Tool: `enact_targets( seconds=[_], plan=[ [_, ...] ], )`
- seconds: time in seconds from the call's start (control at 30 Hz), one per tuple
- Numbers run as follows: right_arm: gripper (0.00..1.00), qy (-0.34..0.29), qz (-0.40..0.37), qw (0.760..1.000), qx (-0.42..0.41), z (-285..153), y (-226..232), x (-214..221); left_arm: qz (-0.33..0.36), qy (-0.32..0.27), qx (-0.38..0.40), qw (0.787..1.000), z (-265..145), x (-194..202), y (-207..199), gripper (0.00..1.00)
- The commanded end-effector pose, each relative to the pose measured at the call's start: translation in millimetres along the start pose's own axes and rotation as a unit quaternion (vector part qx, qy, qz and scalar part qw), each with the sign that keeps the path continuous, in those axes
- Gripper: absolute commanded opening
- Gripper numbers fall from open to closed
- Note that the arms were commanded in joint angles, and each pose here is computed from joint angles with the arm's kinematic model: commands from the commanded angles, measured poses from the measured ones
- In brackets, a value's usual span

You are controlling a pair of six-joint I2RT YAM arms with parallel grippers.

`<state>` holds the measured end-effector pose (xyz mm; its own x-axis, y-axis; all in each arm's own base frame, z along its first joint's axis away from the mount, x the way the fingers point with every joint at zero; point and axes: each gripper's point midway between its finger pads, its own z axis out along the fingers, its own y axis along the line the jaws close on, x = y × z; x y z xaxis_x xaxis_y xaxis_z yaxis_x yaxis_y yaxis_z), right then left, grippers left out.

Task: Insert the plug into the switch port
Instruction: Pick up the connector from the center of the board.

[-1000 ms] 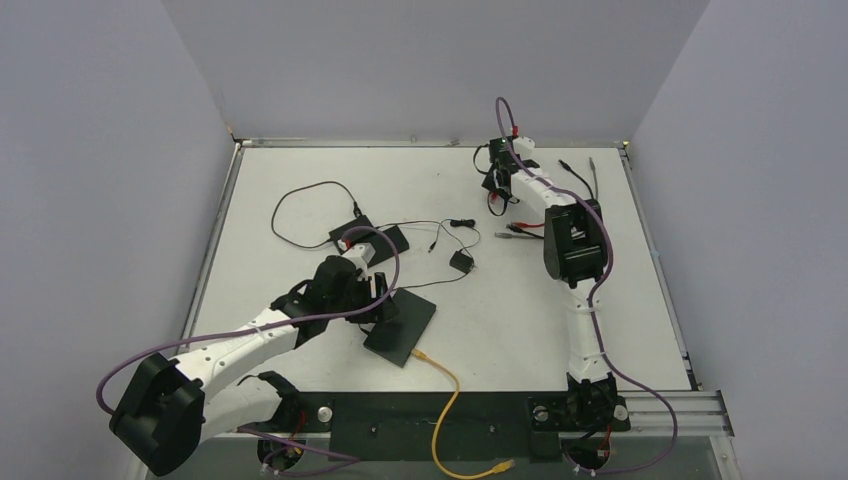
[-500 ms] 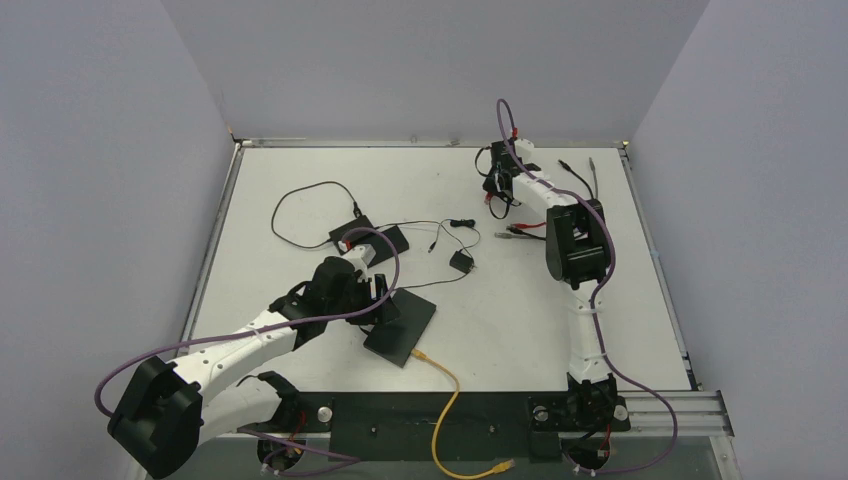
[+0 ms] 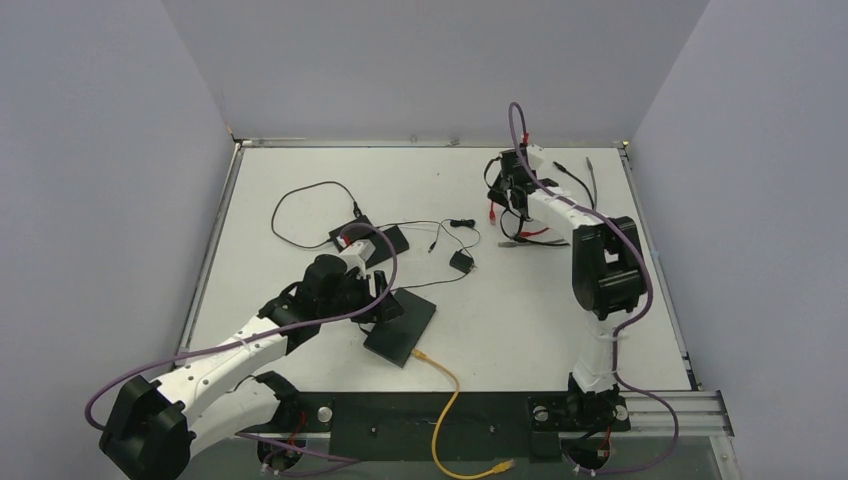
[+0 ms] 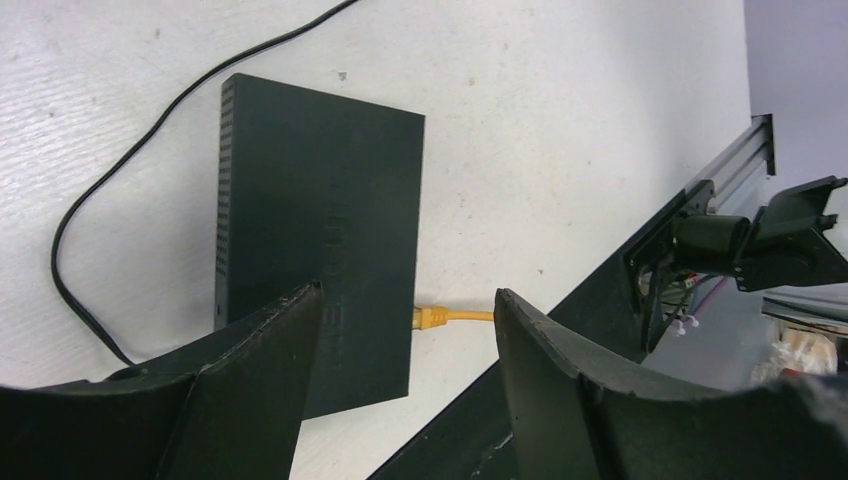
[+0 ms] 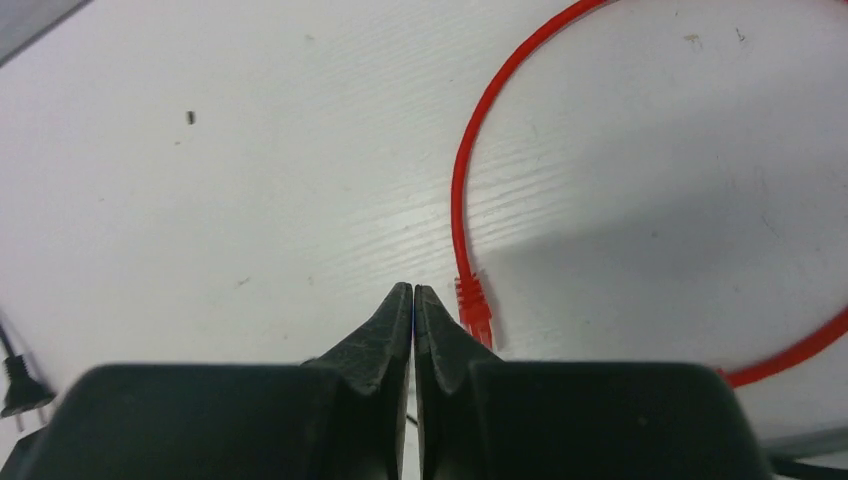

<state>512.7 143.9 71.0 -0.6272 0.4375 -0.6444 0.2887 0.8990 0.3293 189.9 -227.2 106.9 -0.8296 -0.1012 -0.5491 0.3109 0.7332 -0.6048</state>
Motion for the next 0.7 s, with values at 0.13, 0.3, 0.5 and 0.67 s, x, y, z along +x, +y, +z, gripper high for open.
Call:
enact_targets(
  seconds=[0.13, 0.3, 0.5, 0.67],
  plan=[
    [0.00, -0.112, -0.007, 0.992, -0.064, -95, 42, -33, 0.029, -0.040, 0.088, 0.995, -22, -37, -53, 0.61],
    [0.09, -0.125, -0.036, 0.990, -0.053, -118, 40, -30, 0.033, -0.046, 0.100, 0.993, -29, -40, -60, 0.61],
    [0.41, -0.097, -0.073, 0.993, -0.012, -93, 26, -24, 0.030, -0.044, 0.095, 0.994, -32, -33, -55, 0.61],
    [0.47, -0.065, -0.083, 0.994, 0.008, -63, 16, -16, 0.029, -0.036, 0.088, 0.995, -32, -28, -51, 0.61]
  ],
)
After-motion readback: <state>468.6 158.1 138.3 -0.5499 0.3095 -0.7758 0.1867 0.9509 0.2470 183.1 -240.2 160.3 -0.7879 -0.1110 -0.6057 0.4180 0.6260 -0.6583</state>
